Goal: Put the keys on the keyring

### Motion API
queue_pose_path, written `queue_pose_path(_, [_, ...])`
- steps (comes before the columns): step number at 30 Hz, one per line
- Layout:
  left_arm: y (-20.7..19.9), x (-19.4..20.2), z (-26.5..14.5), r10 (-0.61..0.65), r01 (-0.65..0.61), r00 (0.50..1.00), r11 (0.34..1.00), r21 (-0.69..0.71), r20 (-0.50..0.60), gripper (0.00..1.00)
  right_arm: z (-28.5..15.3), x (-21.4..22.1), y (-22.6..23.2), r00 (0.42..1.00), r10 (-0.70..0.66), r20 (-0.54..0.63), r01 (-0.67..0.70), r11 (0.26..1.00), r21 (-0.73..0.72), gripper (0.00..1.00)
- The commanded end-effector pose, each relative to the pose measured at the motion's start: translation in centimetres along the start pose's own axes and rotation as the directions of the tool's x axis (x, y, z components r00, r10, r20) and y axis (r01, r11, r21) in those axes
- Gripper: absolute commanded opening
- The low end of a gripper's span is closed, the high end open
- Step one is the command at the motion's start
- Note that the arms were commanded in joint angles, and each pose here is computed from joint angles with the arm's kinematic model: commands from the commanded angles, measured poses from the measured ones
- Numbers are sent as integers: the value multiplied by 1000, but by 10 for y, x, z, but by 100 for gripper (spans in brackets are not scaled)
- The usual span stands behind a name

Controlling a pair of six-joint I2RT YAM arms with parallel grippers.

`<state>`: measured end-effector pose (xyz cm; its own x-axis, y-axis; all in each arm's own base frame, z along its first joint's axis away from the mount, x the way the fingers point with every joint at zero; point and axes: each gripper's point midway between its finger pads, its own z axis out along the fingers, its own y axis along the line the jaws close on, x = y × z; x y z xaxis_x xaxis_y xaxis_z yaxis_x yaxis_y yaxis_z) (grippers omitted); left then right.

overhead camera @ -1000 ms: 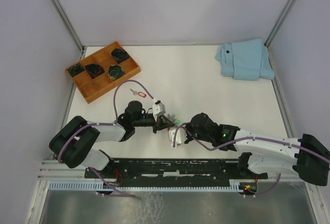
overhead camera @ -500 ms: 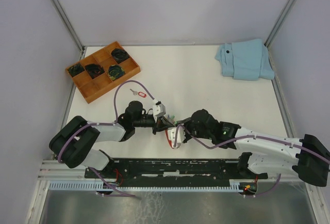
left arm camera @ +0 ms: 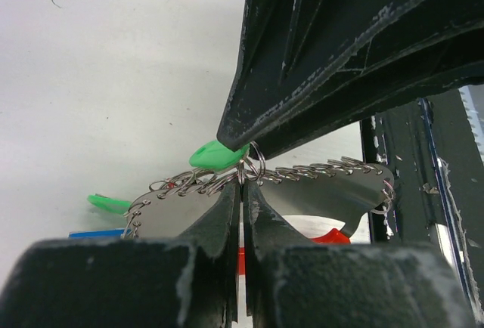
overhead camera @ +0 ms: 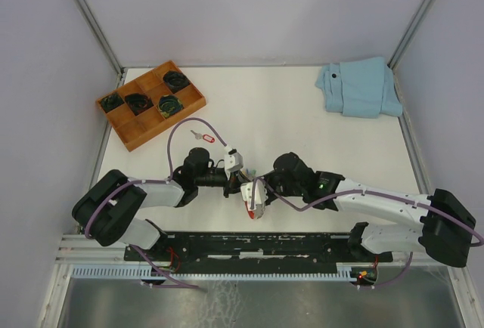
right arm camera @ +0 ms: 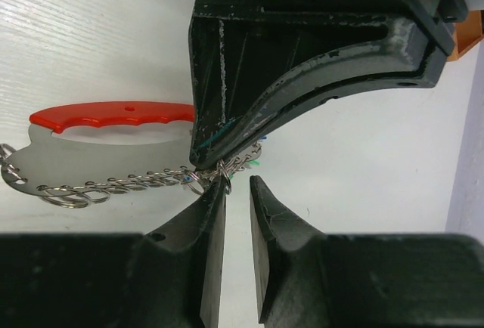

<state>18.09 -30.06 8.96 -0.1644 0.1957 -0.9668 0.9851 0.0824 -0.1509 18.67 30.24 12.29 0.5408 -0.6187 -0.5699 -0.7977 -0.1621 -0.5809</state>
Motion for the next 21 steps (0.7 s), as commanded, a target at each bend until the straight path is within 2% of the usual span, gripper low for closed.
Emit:
queue_pose_path(1, [1, -26, 5, 100, -102, 993, 994, 27, 64, 3, 0, -16, -13, 999, -3, 50, 3, 1000, 1, 26])
queue_pose_path(7, [1, -28, 4, 102, -104, 993, 994, 28, 67, 3, 2, -13, -9, 999, 10, 38, -9, 1000, -25, 21])
queue_pose_path(9, [1, -28, 4, 102, -104, 993, 994, 28, 67, 3, 2, -10, -9, 1000, 14, 27, -13, 1000, -26, 14])
queue_pose_path(11, [0, -28, 4, 106, -108, 992, 994, 27, 69, 3, 1, -6, -10, 1000, 18, 10, -18, 1000, -18, 2])
queue_pose_path(17, [2, -35, 0, 122, -121, 988, 993, -13, 98, 3, -2, 17, -3, 996, 41, -83, -42, 999, -11, 1])
queue_pose_path(21, [3, -38, -2, 131, -127, 985, 991, -36, 116, 3, -1, 23, 6, 993, 67, -96, -70, 997, -24, 1])
